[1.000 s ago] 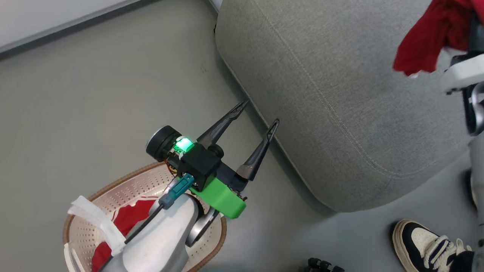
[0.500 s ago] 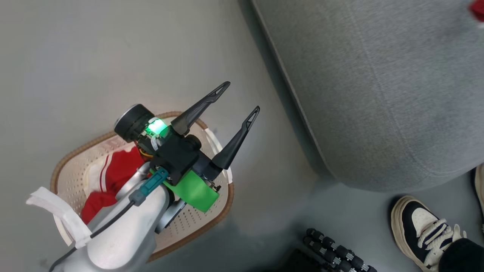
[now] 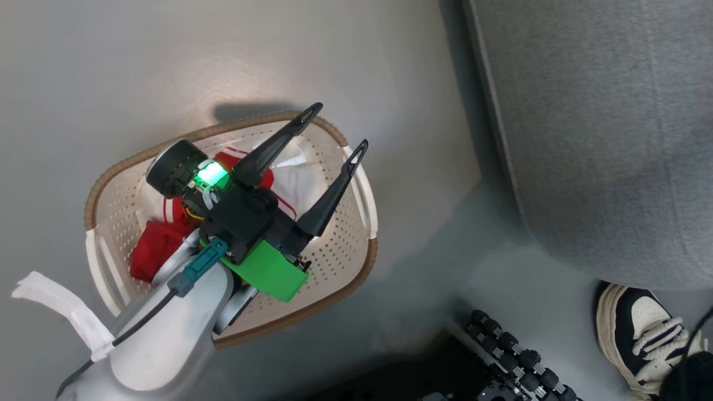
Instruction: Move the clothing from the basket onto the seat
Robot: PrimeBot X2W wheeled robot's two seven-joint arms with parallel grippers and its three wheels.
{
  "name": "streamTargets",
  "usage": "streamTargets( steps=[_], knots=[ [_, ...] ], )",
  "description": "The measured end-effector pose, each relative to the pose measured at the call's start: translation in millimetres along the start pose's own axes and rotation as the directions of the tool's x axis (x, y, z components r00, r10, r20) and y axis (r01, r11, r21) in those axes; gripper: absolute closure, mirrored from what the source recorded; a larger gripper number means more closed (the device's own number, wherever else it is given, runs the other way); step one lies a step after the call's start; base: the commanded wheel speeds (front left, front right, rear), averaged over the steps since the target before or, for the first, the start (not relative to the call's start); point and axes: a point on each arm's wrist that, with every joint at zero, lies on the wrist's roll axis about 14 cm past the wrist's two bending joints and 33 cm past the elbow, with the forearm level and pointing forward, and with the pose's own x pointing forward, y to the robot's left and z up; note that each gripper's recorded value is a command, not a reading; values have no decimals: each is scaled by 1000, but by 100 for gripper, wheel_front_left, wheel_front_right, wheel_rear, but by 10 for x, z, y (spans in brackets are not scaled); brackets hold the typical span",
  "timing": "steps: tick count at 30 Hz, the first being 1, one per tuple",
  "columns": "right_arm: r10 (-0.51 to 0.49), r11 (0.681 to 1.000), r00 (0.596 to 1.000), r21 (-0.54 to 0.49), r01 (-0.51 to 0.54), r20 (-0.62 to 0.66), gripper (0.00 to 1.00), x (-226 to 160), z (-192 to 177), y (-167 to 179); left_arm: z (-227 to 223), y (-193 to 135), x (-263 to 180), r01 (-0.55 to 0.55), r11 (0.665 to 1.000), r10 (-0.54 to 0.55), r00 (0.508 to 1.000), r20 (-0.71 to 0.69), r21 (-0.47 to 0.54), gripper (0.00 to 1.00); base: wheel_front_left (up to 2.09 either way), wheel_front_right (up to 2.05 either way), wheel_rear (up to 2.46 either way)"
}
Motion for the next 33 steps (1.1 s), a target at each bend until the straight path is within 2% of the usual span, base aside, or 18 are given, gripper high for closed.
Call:
streamTargets(
  steps=[2, 8, 14, 21, 23, 27, 30, 33],
  knots=[
    [29, 1000, 999, 11, -29, -25, 0, -38, -137, 208, -40, 73, -40, -25, 1000, 25, 1000, -11, -3, 0, 0, 0, 0],
    [92, 995, 994, 33, -91, -56, 0, -212, -322, 457, 83, 170, -47, -75, 997, 75, 997, 11, 5, 0, 0, 0, 0],
    [190, 978, 982, 84, -190, 2, 0, -378, -174, 688, 326, 315, -81, -150, 988, 148, 988, 50, 34, 0, 0, 0, 0],
    [329, 928, 941, 156, -339, 82, 0, -854, 21, 981, 610, 497, -275, -287, 957, 282, 956, 85, 43, 0, 0, 0, 0],
    [383, 904, 918, 161, -396, 103, 0, -994, 86, 1095, 691, 558, -368, -332, 942, 327, 940, 94, 46, 0, 0, 0, 0],
    [455, 853, 874, 199, -483, 169, 0, -1244, 319, 1303, 825, 726, -666, -448, 892, 440, 892, 104, 61, 0, 0, 0, 0],
    [497, 812, 847, 245, -530, 187, 0, -1432, 396, 1426, 932, 836, -917, -533, 843, 524, 844, 117, 73, 0, 0, 0, 0],
    [547, 755, 805, 281, -592, 228, 0, -1648, 565, 1623, 988, 924, -1217, -617, 784, 607, 786, 117, 71, 0, 0, 0, 0]
  ],
)
